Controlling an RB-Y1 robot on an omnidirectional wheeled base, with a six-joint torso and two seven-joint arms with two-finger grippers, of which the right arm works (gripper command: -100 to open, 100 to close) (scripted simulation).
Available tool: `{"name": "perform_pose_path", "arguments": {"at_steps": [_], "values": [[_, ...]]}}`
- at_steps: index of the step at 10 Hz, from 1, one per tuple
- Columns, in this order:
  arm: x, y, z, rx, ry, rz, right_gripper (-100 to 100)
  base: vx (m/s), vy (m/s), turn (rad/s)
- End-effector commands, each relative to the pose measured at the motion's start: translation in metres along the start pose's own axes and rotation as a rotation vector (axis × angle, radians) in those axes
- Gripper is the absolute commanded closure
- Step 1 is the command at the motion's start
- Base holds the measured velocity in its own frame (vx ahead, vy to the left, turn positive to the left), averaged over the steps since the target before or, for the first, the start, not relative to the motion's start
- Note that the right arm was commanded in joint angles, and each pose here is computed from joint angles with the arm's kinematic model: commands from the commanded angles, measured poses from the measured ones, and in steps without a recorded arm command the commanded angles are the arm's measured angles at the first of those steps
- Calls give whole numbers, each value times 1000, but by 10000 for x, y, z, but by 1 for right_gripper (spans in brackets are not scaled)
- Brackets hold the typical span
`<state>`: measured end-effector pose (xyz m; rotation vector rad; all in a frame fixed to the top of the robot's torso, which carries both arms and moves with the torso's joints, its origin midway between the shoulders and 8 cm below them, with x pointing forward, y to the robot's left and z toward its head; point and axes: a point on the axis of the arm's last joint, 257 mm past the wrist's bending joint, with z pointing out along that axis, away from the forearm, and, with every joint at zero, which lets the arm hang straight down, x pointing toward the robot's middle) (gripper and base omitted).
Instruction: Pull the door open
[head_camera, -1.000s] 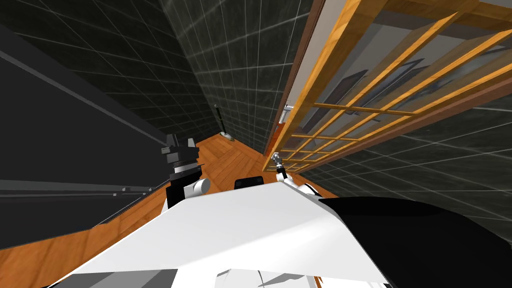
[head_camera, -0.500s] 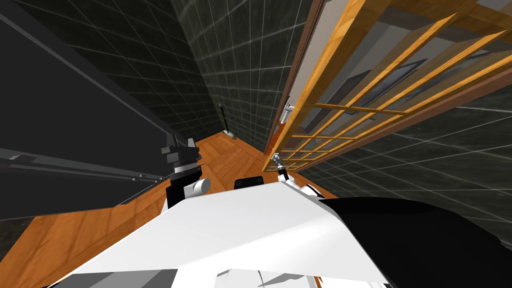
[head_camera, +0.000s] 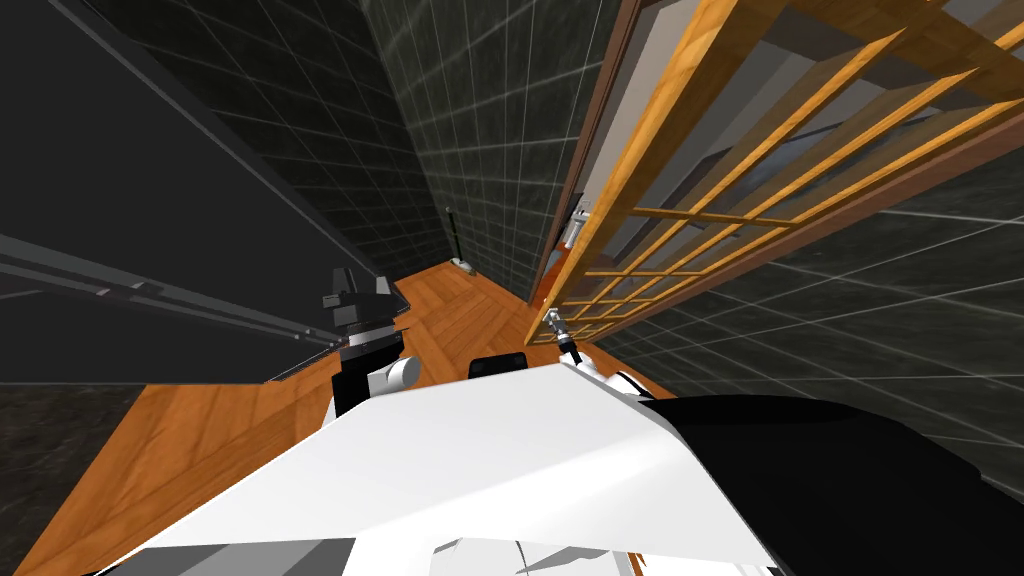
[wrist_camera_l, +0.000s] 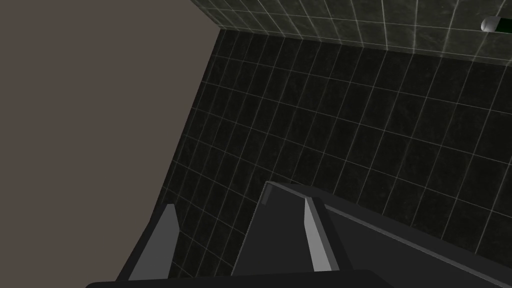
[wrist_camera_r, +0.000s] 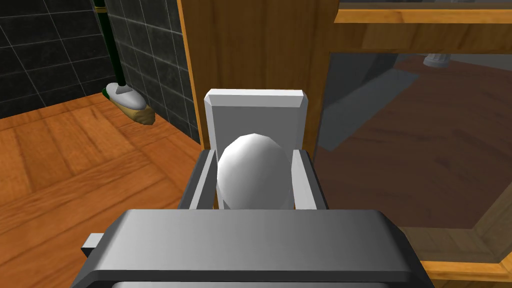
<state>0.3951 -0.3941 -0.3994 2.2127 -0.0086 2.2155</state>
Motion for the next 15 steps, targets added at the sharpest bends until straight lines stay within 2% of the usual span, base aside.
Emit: {"name": "perform_pose_path", "arguments": {"at_steps": [1, 2, 3, 8, 9, 10, 11, 12, 14, 15], "values": [[0, 0, 0, 0, 0, 0, 100, -86, -7, 19], [-7, -7, -85, 23, 0, 0, 100, -129, -33, 92], [-7, -10, -107, 30, 0, -1, 100, -175, -43, 84], [-5, -48, -373, 108, 0, 1, 100, -189, -65, 95], [-5, -54, -412, 120, 0, 2, 100, -199, -69, 64], [0, -40, -377, 112, -1, 0, 100, -85, -32, 21], [-14, -105, -488, 148, -3, -1, 100, -115, -38, 37], [-13, -138, -548, 170, -2, -2, 100, -210, -68, 41], [-12, -157, -582, 182, -2, -3, 100, -131, -35, 5], [-10, -195, -652, 206, -1, -3, 100, -115, -60, 22]]}}
